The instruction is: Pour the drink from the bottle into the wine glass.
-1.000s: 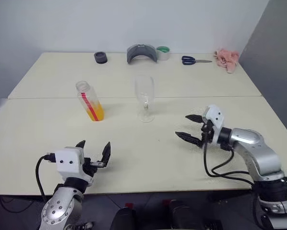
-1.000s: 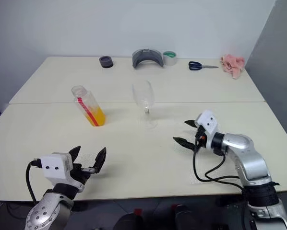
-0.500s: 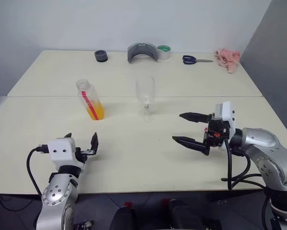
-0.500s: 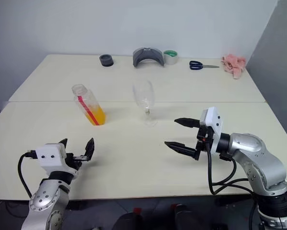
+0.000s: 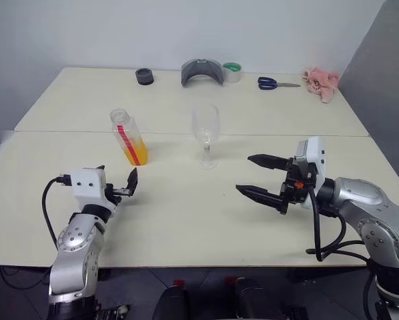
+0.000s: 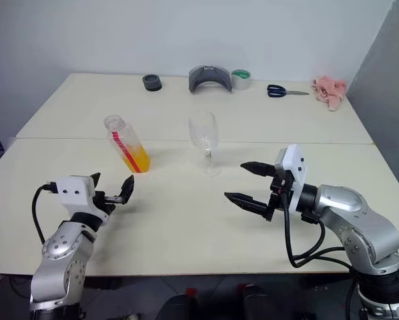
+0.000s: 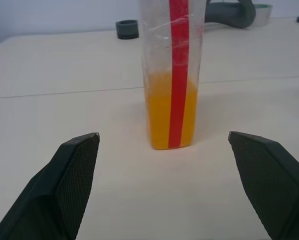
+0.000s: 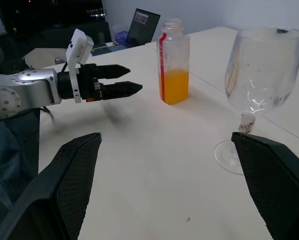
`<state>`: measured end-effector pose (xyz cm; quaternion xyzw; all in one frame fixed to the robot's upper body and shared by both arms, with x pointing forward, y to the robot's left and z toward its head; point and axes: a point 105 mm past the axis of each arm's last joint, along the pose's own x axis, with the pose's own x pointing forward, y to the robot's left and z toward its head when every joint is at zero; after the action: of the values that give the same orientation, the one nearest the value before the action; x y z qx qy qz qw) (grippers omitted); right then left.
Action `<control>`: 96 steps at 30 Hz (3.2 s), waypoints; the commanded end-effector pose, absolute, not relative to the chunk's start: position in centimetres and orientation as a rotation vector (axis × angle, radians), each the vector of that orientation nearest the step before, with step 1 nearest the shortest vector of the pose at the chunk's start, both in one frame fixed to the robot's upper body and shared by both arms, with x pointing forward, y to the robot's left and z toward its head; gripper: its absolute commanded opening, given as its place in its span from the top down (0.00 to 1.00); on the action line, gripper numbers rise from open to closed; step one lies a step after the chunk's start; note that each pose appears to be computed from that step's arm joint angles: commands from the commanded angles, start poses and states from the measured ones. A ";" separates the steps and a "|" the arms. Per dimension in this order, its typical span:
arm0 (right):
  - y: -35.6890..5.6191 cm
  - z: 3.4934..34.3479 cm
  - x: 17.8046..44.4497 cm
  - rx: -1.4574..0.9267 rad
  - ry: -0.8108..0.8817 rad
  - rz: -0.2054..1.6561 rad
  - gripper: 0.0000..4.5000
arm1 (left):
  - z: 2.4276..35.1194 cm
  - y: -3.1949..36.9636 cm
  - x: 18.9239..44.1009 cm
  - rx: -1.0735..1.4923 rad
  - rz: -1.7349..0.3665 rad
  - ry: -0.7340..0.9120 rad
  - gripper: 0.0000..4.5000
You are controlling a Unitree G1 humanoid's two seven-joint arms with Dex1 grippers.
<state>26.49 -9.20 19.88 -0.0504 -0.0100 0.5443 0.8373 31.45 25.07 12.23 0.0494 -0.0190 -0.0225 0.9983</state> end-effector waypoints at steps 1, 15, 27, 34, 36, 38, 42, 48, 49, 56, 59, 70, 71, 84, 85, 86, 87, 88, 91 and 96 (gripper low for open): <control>-9.2 20.7 26.3 -0.122 -0.060 1.155 0.01 | 13.2 24.9 32.0 0.119 -0.070 -0.072 0.00; -10.0 20.5 26.8 -0.140 -0.061 1.095 0.01 | 14.2 24.0 35.3 0.132 -0.120 -0.108 0.00; -9.5 21.3 26.7 -0.146 -0.079 1.054 0.01 | 15.1 24.8 37.9 0.132 -0.088 -0.145 0.00; -9.6 21.3 26.8 -0.143 -0.072 1.045 0.01 | 15.4 24.5 40.1 0.135 -0.082 -0.167 0.00; -9.6 21.2 26.7 -0.145 -0.071 1.047 0.01 | 15.3 24.5 40.7 0.139 -0.078 -0.168 0.00; -9.6 21.2 26.7 -0.147 -0.071 1.046 0.01 | 15.1 24.6 41.1 0.142 -0.074 -0.168 0.00; -9.7 21.2 26.7 -0.147 -0.072 1.037 0.01 | 14.6 24.7 41.6 0.144 -0.068 -0.163 0.00; -9.9 20.9 26.7 -0.148 -0.069 1.022 0.00 | 14.3 24.6 41.9 0.138 -0.068 -0.167 0.19; -10.0 20.8 26.8 -0.148 -0.067 1.018 0.00 | 14.3 24.6 41.9 0.136 -0.067 -0.168 0.26; -10.1 20.4 26.8 -0.144 -0.064 1.018 0.00 | 14.3 24.9 42.0 0.135 -0.062 -0.173 0.61; -10.1 20.3 26.8 -0.143 -0.064 1.020 0.00 | 14.4 25.0 41.9 0.136 -0.061 -0.176 0.61; -10.4 21.1 27.9 -0.150 -0.095 0.995 0.00 | 18.5 23.9 42.7 0.251 -0.110 -0.249 0.61; -10.3 21.3 28.1 -0.150 -0.103 0.989 0.00 | 19.3 23.5 42.9 0.285 -0.123 -0.263 0.61; -9.5 23.8 31.1 -0.168 -0.212 0.904 0.00 | 25.4 19.4 44.5 0.603 -0.296 -0.361 0.61; -9.4 23.9 31.1 -0.169 -0.216 0.903 0.00 | 25.4 19.3 44.5 0.612 -0.303 -0.360 0.61; -9.4 23.9 31.2 -0.174 -0.220 0.902 0.00 | 25.5 19.1 44.6 0.619 -0.309 -0.358 0.61; -9.4 24.0 31.3 -0.178 -0.224 0.898 0.00 | 25.6 19.0 44.7 0.630 -0.316 -0.358 0.61; -9.5 24.1 31.5 -0.179 -0.229 0.891 0.00 | 25.8 18.8 44.7 0.646 -0.324 -0.363 0.61; -9.6 24.3 31.8 -0.178 -0.240 0.881 0.00 | 26.5 18.2 44.6 0.721 -0.347 -0.388 0.61; -9.5 24.6 31.9 -0.175 -0.254 0.890 0.00 | 27.3 17.7 44.8 0.773 -0.359 -0.410 0.61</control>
<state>32.30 -9.61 23.12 -0.0778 -0.0887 0.4256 0.8972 45.13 18.12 24.28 0.3527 -0.1518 -0.1788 0.9059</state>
